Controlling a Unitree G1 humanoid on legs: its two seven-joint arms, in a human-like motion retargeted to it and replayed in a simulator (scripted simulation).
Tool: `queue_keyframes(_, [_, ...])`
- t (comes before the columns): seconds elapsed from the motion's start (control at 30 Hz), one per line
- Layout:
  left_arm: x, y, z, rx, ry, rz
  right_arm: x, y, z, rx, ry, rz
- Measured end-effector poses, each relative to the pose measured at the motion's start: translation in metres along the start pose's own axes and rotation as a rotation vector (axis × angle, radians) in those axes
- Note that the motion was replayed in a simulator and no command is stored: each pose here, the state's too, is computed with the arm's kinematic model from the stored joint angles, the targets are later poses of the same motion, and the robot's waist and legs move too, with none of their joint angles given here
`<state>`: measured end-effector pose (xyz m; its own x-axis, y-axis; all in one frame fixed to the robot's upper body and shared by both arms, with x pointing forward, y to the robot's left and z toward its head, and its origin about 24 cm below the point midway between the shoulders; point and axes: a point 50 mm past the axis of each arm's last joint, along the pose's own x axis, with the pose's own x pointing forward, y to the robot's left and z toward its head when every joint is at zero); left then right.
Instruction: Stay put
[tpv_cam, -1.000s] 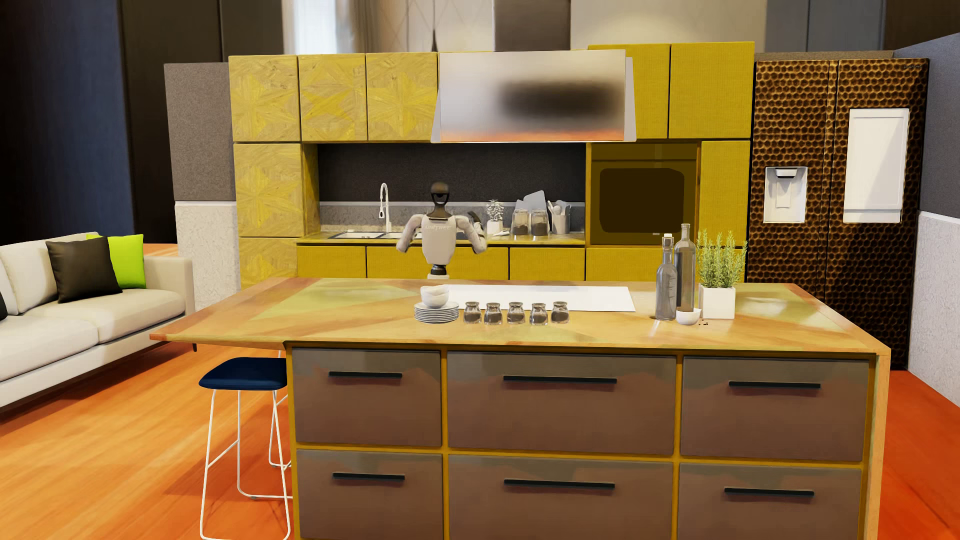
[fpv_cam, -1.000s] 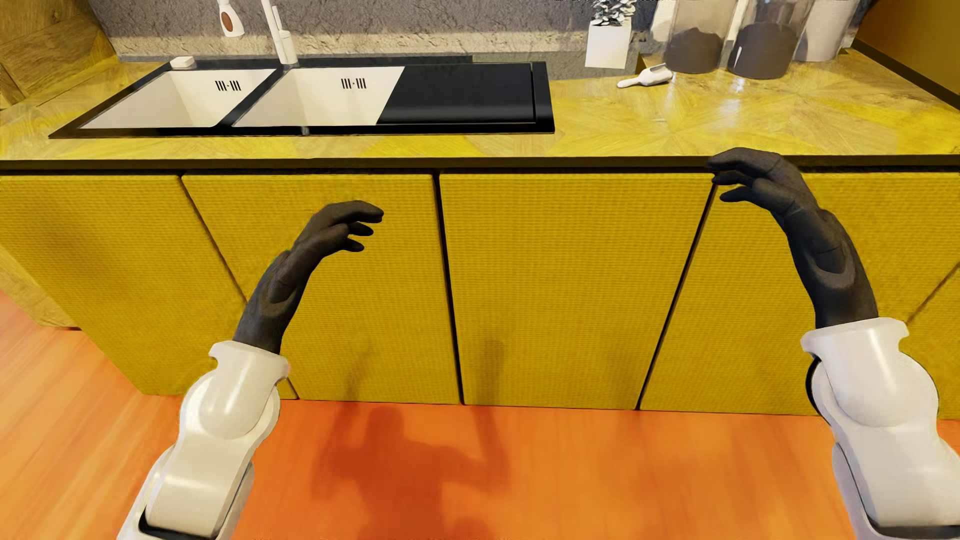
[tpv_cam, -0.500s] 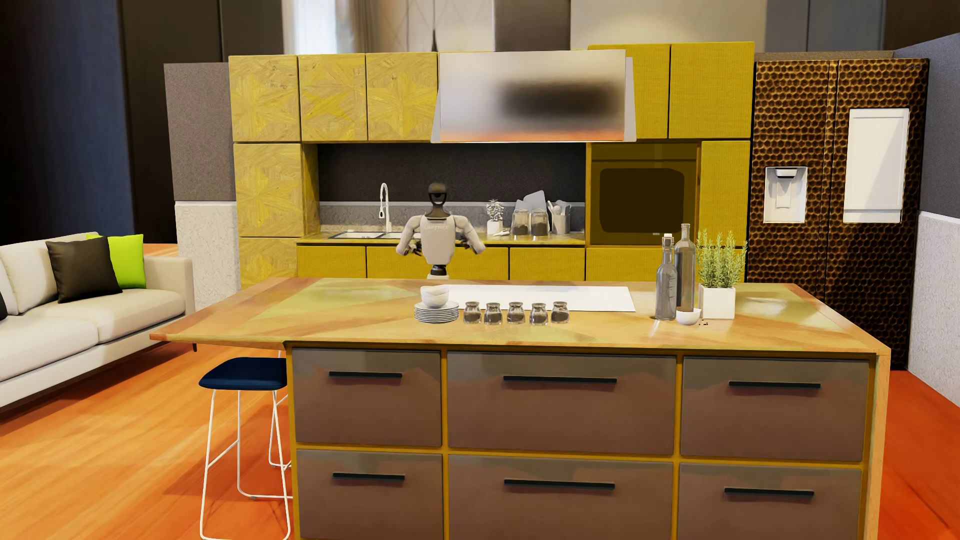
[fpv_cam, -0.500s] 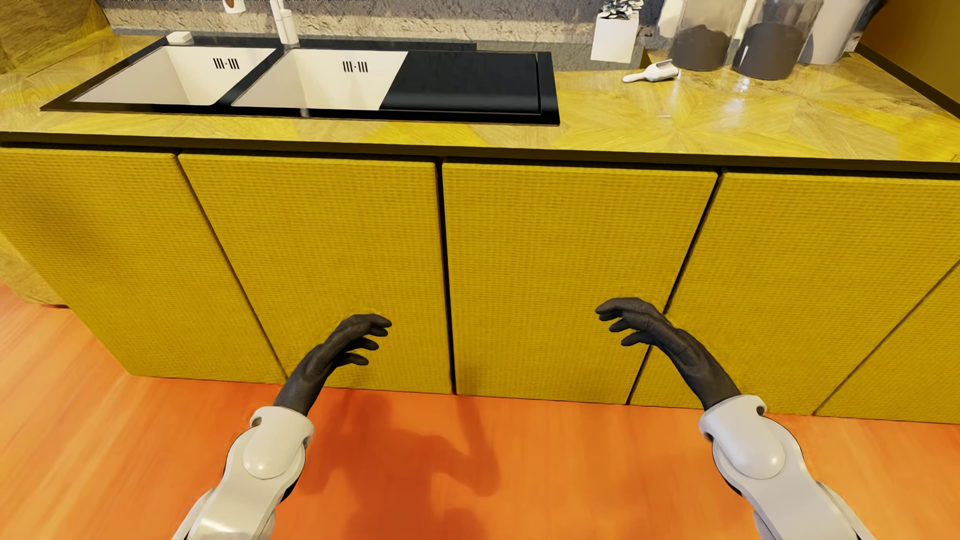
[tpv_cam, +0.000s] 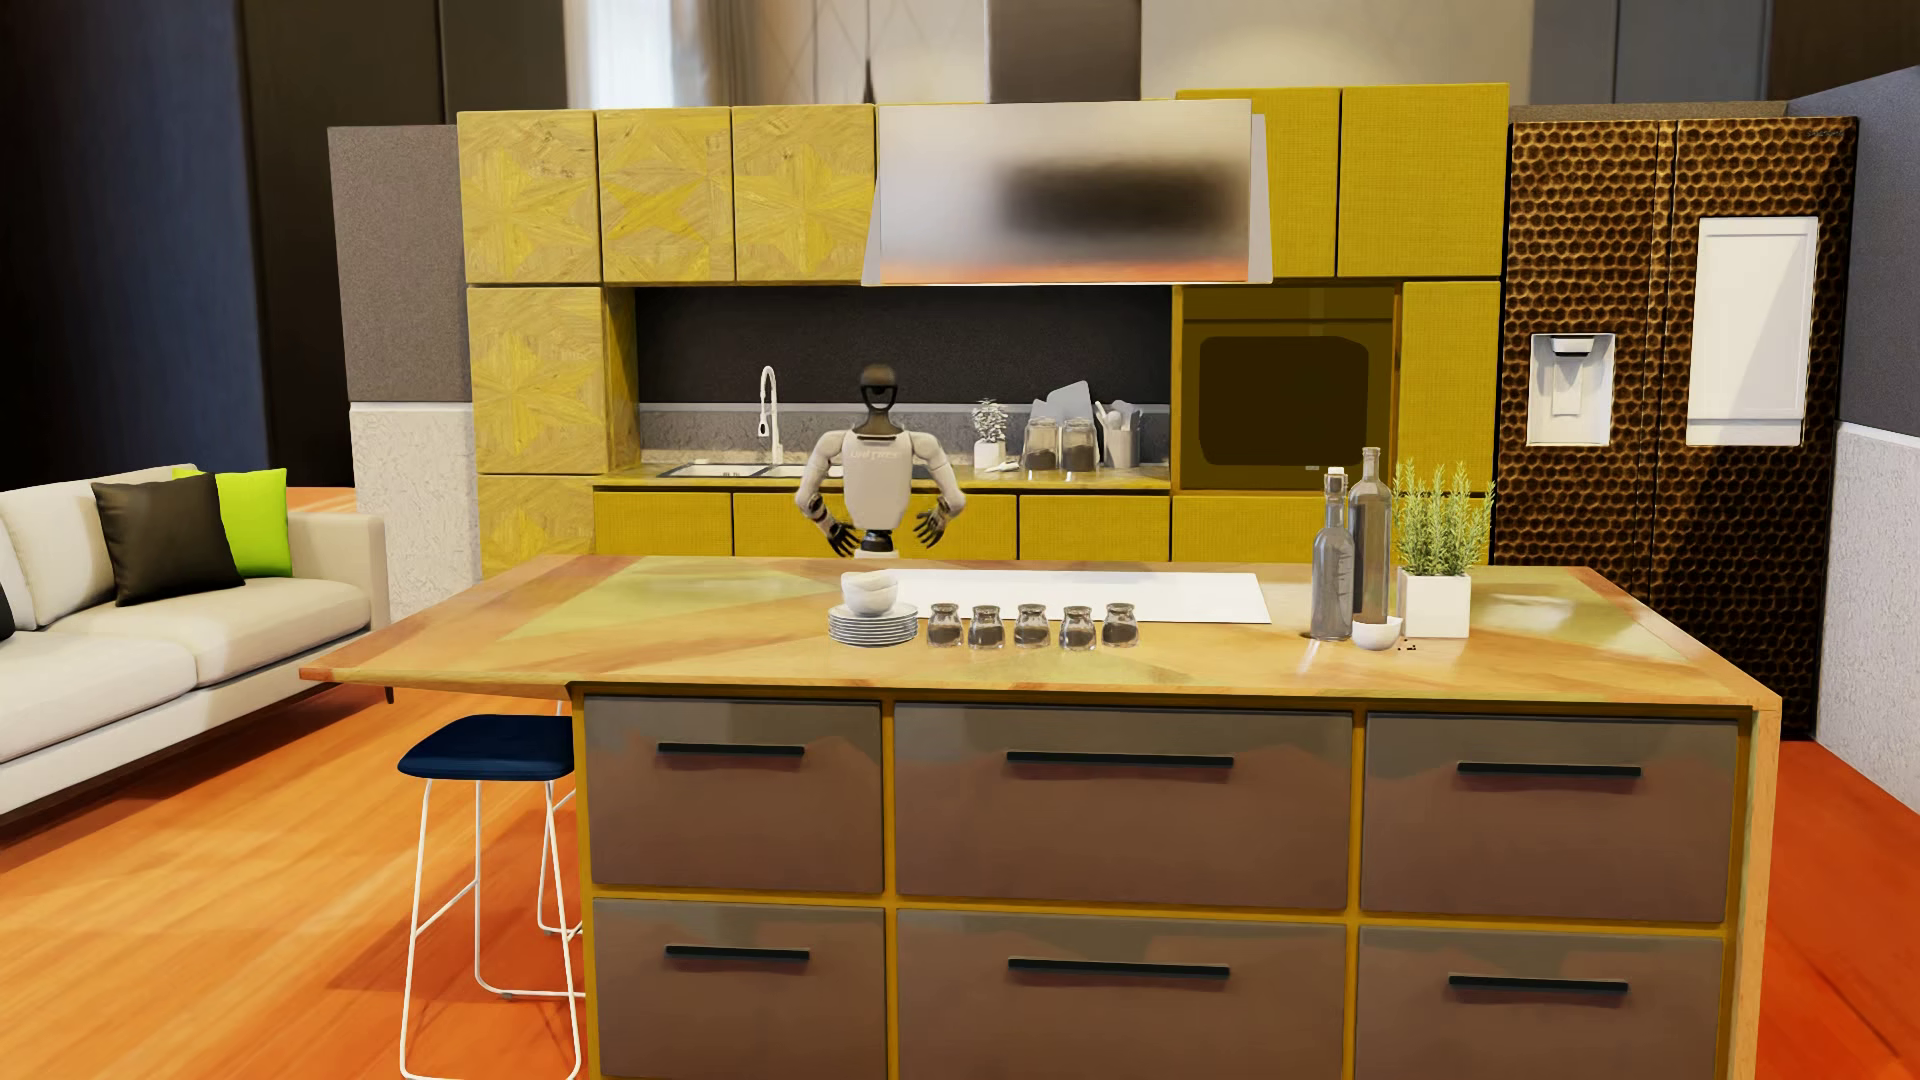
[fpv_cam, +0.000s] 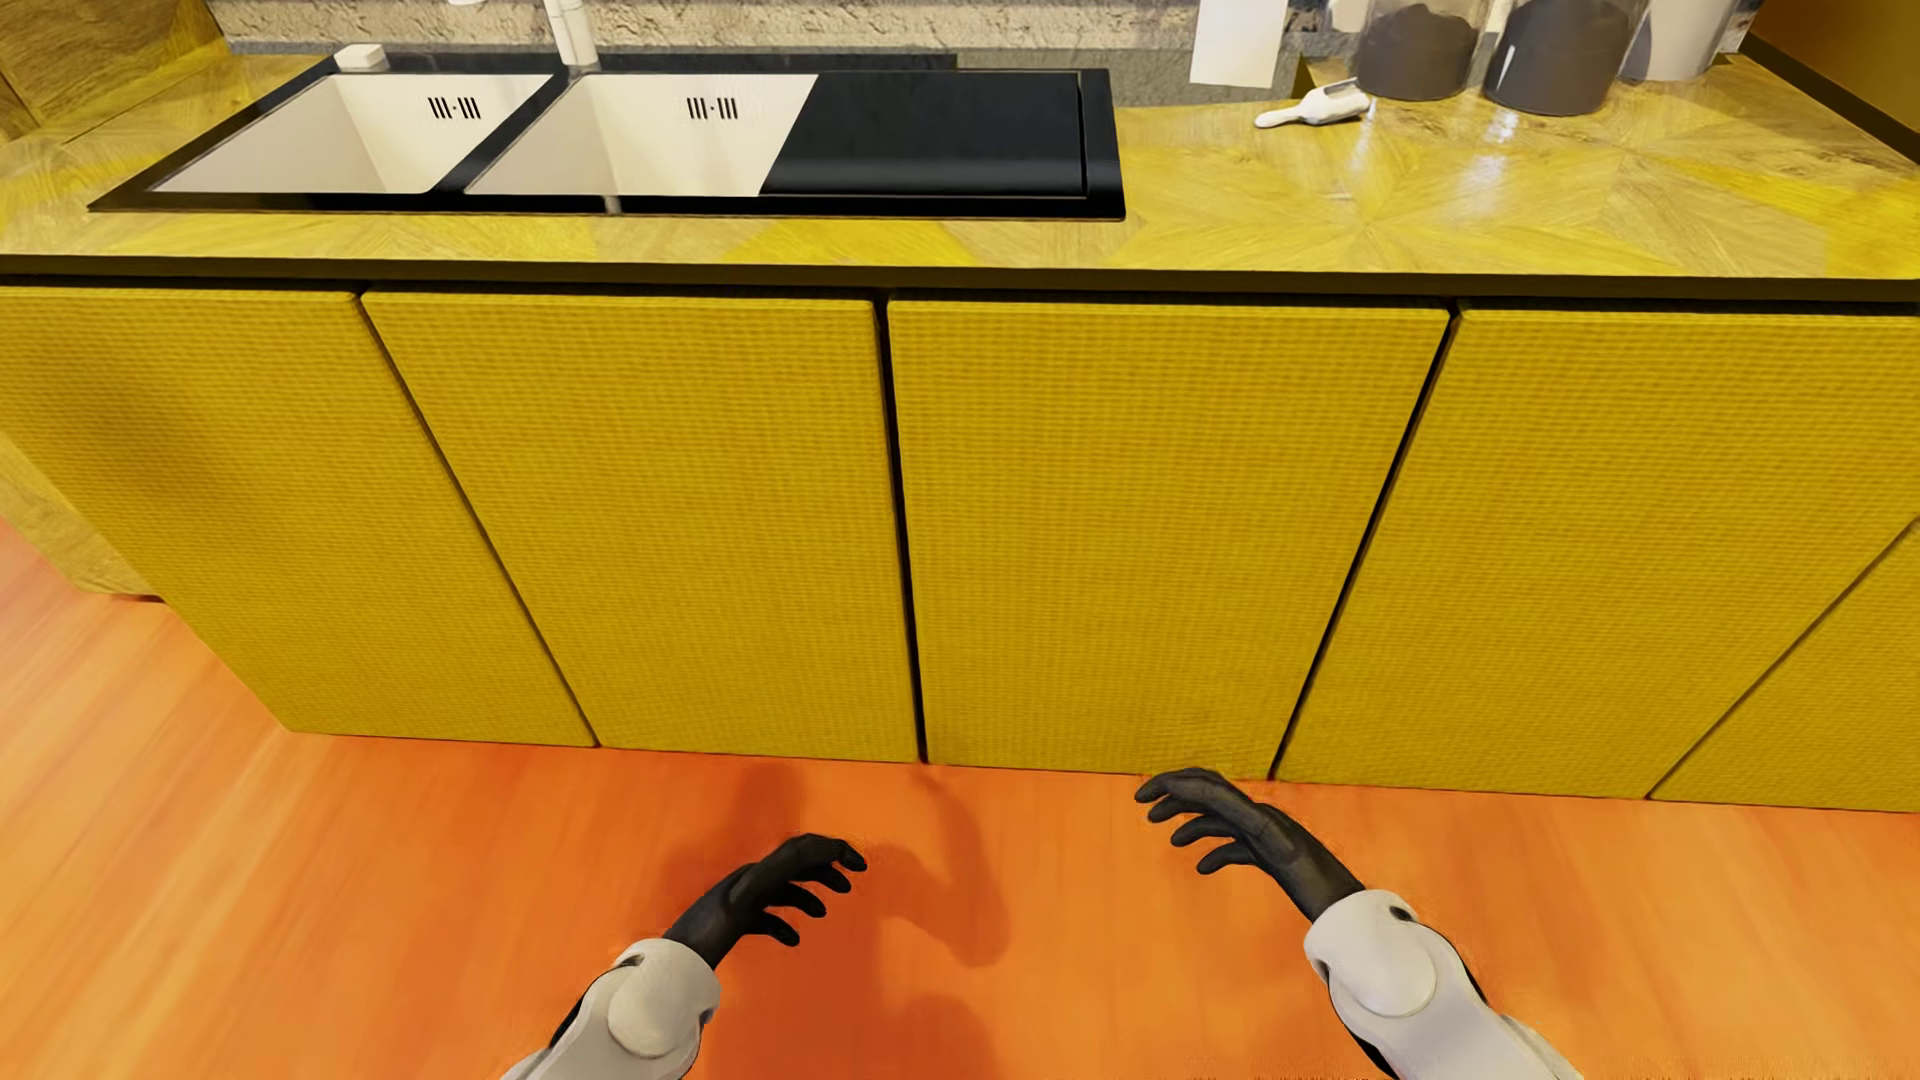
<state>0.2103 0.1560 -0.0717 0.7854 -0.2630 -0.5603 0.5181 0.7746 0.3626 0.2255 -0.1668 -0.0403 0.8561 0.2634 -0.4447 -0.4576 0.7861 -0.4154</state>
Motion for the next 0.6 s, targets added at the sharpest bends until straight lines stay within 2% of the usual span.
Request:
queue_keyframes(0.17, [0.007, -0.013, -0.014, 0.046, 0.083, -0.06, 0.008, 0.014, -0.009, -0.036, 0.057, 0.066])
queue_keyframes(0.37, [0.005, -0.019, -0.024, -0.078, 0.126, -0.016, 0.004, 0.016, -0.02, 0.027, 0.098, 0.034])
queue_keyframes(0.6, [-0.001, -0.025, -0.029, -0.102, 0.136, -0.022, -0.001, 0.015, -0.025, 0.057, 0.111, 0.015])
